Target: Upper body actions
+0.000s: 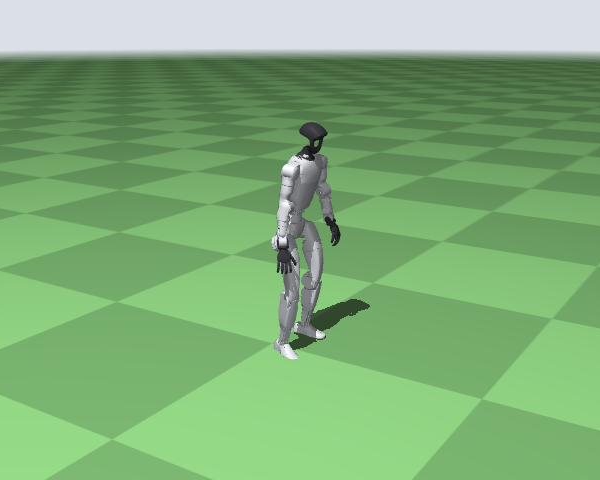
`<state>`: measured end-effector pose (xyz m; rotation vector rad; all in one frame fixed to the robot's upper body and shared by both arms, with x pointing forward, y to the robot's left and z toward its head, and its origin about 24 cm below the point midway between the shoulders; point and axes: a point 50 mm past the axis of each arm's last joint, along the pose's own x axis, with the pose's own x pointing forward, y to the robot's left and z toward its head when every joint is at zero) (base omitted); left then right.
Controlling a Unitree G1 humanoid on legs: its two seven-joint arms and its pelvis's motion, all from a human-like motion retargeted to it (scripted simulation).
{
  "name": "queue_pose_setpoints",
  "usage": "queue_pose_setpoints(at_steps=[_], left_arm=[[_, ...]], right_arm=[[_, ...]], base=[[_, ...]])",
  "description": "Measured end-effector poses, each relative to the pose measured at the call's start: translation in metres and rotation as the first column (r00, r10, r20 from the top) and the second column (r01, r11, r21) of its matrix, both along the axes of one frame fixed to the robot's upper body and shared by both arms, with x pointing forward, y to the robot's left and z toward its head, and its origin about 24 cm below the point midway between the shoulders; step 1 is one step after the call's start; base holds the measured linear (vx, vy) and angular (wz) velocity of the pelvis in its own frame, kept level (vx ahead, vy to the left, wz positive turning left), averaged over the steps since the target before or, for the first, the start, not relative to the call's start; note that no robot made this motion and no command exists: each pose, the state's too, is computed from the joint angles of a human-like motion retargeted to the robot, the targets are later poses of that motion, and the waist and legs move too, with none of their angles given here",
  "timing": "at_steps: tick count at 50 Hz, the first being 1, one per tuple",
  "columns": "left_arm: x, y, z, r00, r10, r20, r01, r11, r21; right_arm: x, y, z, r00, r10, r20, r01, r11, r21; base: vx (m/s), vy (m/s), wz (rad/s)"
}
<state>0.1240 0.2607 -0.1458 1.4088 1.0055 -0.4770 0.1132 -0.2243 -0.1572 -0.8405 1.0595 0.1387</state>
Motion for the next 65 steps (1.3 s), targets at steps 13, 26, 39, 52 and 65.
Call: queue_pose_setpoints(at_steps=[13, 26, 39, 52, 65], left_arm=[[-0.104, -0.038, -0.027, 0.925, 0.325, -0.197, -0.341, 0.939, -0.054], [-0.111, -0.046, -0.028, 0.917, 0.3, -0.262, -0.32, 0.947, -0.034], [-0.103, -0.05, -0.03, 0.895, 0.304, -0.326, -0.352, 0.931, -0.097], [-0.107, -0.034, -0.027, 0.872, 0.3, -0.387, -0.348, 0.936, -0.059], [-0.125, -0.04, -0.028, 0.809, 0.405, -0.427, -0.474, 0.878, -0.065]], right_arm=[[-0.116, -0.016, -0.012, 0.873, -0.093, -0.478, 0.102, 0.995, -0.008], [-0.109, 0.013, -0.019, 0.883, -0.091, -0.461, 0.134, 0.989, 0.063], [-0.092, 0.02, -0.02, 0.911, -0.059, -0.408, 0.096, 0.993, 0.072], [-0.103, 0.013, -0.018, 0.888, -0.054, -0.457, 0.082, 0.996, 0.041], [-0.104, 0.015, -0.019, 0.861, -0.006, -0.508, 0.035, 0.998, 0.049]], base=[[0.13, 0.05, -0.14], [-0.02, 0.1, -0.08], [-0.05, 0.11, 0.08], [-0.03, 0.05, -0.01], [0.04, -0.06, -0.06]])
